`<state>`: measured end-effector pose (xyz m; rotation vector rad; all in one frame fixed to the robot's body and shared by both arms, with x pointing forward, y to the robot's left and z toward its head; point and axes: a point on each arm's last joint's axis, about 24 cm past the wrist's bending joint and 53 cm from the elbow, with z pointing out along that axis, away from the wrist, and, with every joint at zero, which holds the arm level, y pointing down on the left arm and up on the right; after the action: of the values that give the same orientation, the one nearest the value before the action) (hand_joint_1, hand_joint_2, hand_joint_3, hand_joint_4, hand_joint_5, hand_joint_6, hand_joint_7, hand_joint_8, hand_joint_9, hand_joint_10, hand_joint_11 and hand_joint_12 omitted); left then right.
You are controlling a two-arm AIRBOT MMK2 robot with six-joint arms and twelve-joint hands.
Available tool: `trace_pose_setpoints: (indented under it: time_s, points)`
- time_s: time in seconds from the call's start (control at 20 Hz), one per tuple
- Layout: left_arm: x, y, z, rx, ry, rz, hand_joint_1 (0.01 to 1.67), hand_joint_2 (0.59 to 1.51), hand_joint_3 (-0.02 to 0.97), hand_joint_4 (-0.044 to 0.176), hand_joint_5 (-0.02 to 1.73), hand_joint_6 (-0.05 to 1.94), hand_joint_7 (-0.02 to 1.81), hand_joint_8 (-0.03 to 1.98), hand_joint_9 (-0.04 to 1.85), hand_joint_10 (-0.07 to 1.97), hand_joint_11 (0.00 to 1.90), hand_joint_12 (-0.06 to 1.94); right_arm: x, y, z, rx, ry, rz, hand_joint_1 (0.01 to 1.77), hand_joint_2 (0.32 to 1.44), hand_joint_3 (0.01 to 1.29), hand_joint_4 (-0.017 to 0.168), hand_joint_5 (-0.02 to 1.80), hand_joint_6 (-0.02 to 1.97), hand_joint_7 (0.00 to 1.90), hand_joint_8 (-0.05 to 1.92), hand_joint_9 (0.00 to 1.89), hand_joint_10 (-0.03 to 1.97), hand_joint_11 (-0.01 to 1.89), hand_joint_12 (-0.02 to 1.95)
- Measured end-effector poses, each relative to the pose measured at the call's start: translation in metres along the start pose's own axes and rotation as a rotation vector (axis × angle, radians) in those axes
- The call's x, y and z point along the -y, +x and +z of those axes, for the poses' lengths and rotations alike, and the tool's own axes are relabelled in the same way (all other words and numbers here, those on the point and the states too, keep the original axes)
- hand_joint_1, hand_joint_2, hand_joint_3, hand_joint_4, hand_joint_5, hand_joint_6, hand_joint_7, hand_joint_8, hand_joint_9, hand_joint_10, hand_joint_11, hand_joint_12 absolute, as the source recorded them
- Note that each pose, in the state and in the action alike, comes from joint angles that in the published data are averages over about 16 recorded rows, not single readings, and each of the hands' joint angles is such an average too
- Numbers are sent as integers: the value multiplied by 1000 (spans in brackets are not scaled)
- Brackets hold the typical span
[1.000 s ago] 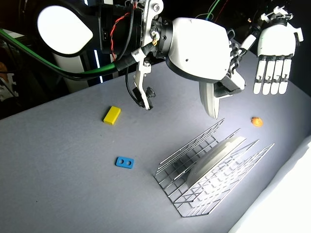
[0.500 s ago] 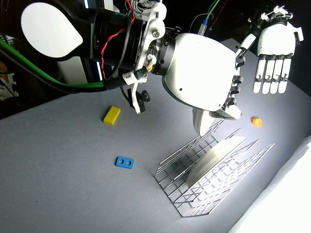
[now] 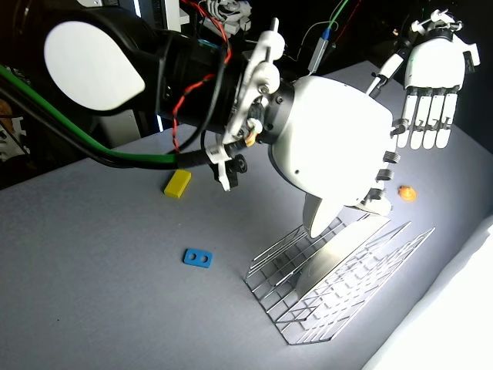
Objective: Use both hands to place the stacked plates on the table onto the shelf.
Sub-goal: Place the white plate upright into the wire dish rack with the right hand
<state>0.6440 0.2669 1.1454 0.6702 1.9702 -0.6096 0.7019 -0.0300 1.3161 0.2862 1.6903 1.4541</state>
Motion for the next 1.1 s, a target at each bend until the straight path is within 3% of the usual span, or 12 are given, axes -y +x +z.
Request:
trace_pose_setpoints:
  time_s: [1.1]
  points:
    - [6,9,2,-25,14,4,14,1071,20,5,235,19,202,6,155,5,38,189,45,13,16,-13,13,-113,1178,1074,12,16,804,1145,928,1095,787,915,479,1688]
